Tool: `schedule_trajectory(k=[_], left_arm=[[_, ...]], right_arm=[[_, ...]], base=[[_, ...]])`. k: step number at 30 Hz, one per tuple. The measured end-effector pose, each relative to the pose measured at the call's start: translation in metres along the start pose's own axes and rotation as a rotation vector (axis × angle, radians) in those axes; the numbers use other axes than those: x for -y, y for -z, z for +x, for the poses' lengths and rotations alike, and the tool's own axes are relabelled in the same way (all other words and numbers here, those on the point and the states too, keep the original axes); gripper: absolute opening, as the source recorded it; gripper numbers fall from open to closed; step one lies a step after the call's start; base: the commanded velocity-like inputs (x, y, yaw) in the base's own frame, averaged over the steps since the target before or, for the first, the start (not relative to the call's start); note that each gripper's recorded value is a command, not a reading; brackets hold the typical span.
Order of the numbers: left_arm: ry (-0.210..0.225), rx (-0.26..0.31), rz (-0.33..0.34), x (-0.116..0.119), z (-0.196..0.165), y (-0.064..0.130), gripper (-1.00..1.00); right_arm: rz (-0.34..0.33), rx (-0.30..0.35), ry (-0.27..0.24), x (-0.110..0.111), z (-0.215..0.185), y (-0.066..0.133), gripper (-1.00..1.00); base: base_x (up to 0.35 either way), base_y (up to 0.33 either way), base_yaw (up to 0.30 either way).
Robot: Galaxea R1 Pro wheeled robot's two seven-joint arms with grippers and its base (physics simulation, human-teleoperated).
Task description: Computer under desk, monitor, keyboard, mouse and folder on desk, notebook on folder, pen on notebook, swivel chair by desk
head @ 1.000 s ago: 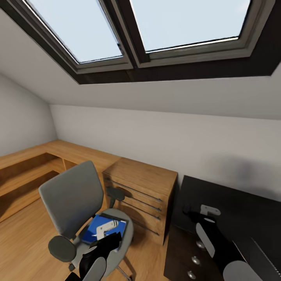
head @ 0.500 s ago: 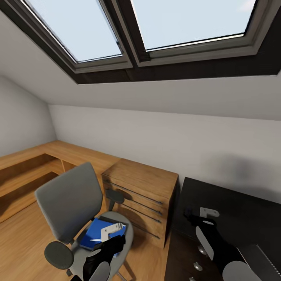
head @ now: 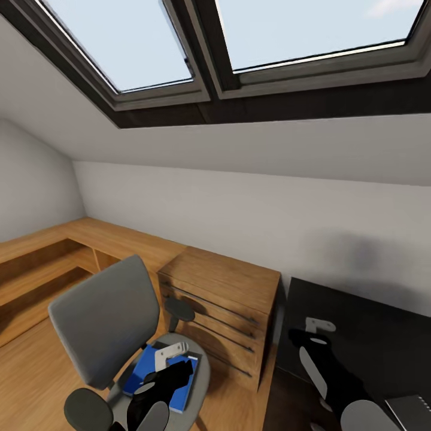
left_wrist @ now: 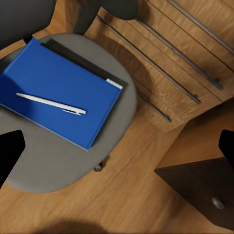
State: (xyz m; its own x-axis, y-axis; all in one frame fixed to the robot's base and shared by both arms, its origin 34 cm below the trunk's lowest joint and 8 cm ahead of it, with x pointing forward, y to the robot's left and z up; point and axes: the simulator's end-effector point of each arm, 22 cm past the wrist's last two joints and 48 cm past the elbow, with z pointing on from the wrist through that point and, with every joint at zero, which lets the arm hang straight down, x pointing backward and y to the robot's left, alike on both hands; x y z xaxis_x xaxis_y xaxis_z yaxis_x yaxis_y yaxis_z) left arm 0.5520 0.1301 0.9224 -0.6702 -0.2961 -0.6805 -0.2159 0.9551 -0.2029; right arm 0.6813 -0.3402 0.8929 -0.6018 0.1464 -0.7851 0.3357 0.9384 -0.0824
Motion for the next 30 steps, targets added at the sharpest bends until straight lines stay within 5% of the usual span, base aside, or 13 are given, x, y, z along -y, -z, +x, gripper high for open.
schedule_trajectory(k=[30], left_arm=[[0.0, 0.0, 0.0, -0.0002, 0.0002, 0.0002, 1.0]], right_arm=[[-0.012, 0.013, 0.026, -0.0085, -0.0027, 0.0027, 1.0]], base=[[0.01, 0.001, 0.0]])
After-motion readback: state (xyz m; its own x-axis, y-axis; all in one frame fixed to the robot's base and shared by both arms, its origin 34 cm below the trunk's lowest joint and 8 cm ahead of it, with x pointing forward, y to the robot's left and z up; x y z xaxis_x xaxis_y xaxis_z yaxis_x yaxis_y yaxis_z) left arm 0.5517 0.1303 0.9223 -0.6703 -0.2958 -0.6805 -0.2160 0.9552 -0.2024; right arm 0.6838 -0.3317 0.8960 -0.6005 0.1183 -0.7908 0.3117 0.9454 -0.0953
